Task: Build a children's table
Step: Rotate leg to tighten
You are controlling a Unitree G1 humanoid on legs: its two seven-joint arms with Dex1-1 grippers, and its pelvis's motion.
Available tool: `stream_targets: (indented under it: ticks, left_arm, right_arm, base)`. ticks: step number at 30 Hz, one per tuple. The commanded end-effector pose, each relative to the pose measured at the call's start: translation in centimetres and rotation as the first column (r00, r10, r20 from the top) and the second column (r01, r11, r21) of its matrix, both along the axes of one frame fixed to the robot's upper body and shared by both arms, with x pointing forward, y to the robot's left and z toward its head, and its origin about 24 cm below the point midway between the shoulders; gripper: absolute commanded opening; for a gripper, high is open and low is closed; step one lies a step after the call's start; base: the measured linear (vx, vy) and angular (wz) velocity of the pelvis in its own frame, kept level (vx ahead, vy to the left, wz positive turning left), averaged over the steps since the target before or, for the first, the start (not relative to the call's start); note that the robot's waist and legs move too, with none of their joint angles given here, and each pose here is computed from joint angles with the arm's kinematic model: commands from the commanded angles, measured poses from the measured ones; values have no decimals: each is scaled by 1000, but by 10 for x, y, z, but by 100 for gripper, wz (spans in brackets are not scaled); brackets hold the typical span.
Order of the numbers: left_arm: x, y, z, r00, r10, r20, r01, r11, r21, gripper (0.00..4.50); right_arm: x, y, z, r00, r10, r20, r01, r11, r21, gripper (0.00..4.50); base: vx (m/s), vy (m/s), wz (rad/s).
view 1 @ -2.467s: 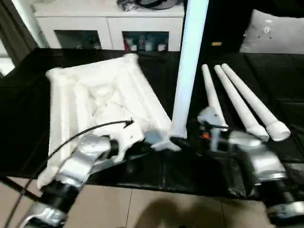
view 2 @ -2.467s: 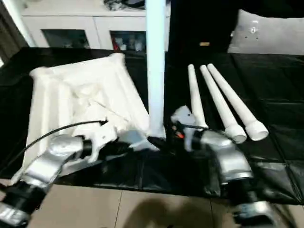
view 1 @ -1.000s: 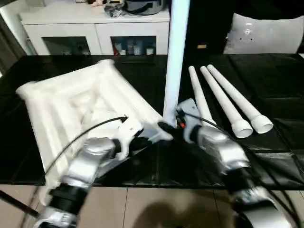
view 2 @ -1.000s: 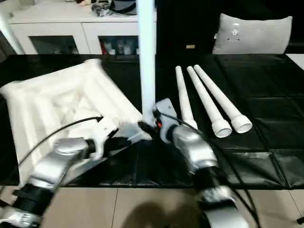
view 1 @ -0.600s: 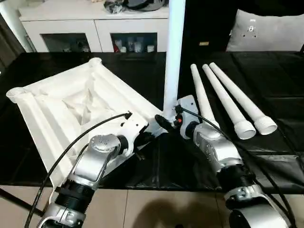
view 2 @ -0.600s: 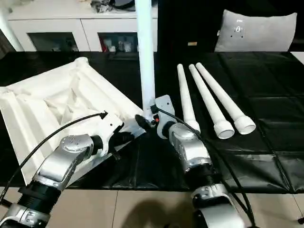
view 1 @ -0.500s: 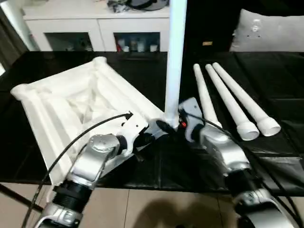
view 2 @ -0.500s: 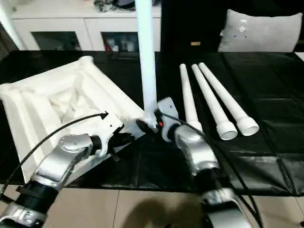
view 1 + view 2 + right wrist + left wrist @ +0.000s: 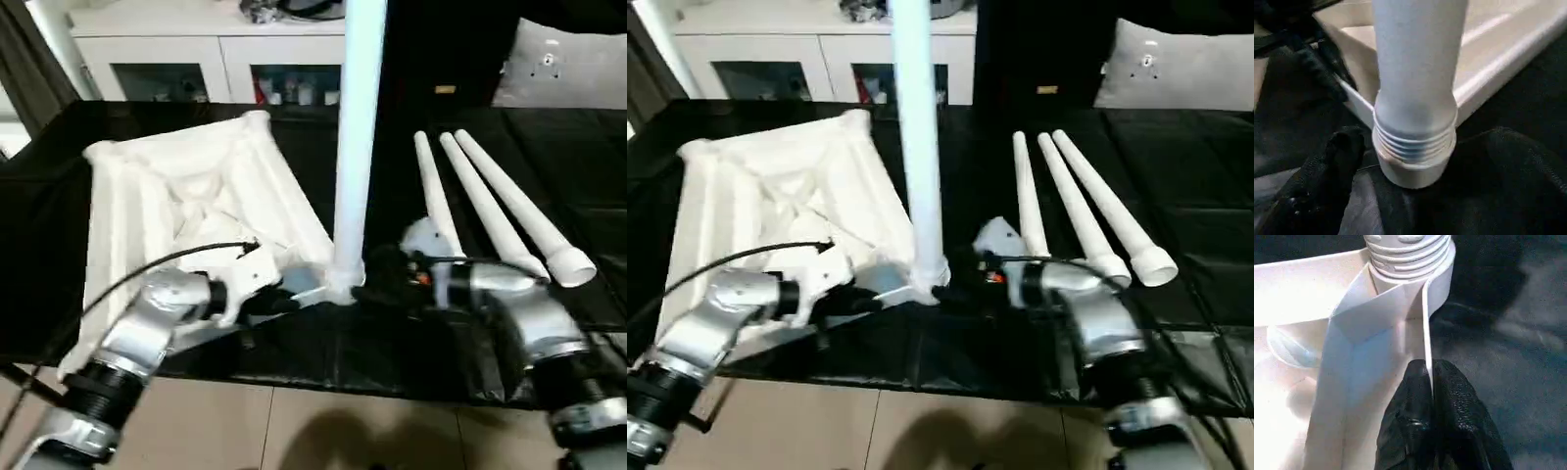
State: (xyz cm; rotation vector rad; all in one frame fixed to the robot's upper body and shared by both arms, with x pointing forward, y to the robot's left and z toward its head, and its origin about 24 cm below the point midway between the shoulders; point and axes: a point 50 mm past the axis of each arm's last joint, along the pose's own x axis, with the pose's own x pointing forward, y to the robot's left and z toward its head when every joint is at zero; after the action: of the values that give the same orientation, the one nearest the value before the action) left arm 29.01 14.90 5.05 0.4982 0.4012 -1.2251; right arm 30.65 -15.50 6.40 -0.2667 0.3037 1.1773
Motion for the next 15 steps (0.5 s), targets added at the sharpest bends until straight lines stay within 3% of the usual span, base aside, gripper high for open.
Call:
stream_targets:
  ticks: [1,7,15]
  left_arm:
    - [-4,-5,0,992,-123,-16,124,992,36,0]
    - [-8,-6,1,972,-230,-41,231,973,24,0]
    - [-6,-5,0,968,-249,-33,250,968,27,0]
  right_arm:
    - [-4,6,2,996,86,11,-86,996,-9,443]
    - [-6,9,3,987,158,-8,-158,987,-11,443]
    - [-13,15,-5,970,232,-66,-232,973,12,369]
  base:
    - [0,0,0]
    - [0,0,0]
    - [0,0,0]
